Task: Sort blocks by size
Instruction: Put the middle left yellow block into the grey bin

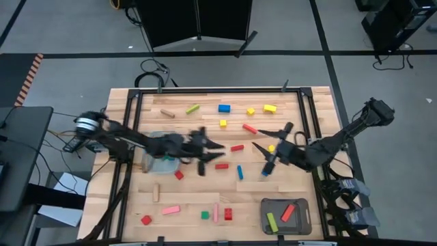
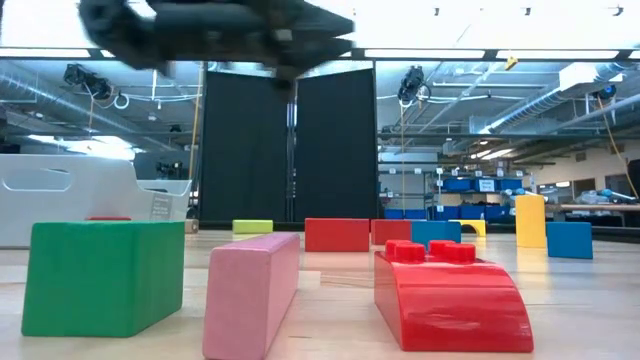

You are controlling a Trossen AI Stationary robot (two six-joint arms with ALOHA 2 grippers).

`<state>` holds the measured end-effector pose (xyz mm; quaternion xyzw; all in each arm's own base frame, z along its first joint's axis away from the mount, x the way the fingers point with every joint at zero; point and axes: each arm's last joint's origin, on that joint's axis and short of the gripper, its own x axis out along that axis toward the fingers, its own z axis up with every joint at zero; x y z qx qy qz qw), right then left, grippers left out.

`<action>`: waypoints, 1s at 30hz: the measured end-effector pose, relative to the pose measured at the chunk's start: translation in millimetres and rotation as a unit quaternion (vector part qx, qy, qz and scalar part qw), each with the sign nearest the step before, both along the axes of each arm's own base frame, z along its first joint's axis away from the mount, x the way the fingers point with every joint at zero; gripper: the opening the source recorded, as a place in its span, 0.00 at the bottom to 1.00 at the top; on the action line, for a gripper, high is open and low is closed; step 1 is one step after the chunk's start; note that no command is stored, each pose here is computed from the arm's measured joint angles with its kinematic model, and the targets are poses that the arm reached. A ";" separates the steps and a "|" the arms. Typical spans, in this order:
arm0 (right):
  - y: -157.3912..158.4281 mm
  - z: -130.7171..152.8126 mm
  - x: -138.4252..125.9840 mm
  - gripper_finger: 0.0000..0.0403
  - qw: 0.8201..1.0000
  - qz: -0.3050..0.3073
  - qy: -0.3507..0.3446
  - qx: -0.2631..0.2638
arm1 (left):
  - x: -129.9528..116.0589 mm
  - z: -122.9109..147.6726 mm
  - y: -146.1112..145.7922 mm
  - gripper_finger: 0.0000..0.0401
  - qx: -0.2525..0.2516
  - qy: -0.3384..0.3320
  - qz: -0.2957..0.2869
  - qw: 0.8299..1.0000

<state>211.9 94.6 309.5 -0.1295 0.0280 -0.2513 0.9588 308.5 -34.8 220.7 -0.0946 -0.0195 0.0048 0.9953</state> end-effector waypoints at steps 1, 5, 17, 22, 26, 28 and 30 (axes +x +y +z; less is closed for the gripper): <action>-4.5 -5.1 5.9 0.56 1.000 -0.005 0.008 0.006 | -13.6 2.2 2.5 0.34 -0.002 -0.005 0.015 1.000; -27.6 -23.9 30.5 0.55 0.998 0.009 0.043 0.054 | -64.1 7.2 10.9 0.34 -0.013 -0.033 0.051 0.998; -113.7 -71.1 106.0 0.62 0.949 -0.008 0.248 0.195 | -143.6 -11.9 22.4 0.34 -0.088 -0.077 0.069 0.991; -154.1 -88.0 138.1 0.68 0.912 -0.003 0.354 0.209 | -146.7 -22.6 22.5 0.34 -0.101 -0.046 0.066 0.992; -181.5 -99.8 158.2 0.68 0.880 0.024 0.424 0.213 | -146.2 -25.5 21.4 0.34 -0.101 -0.031 0.053 0.993; -192.9 -104.1 166.7 0.69 0.865 0.040 0.449 0.220 | -146.5 -23.7 18.9 0.34 -0.095 -0.038 0.035 0.994; -203.4 -108.2 173.3 0.69 0.853 0.042 0.472 0.219 | -147.1 -22.4 16.9 0.34 -0.084 -0.043 0.028 0.995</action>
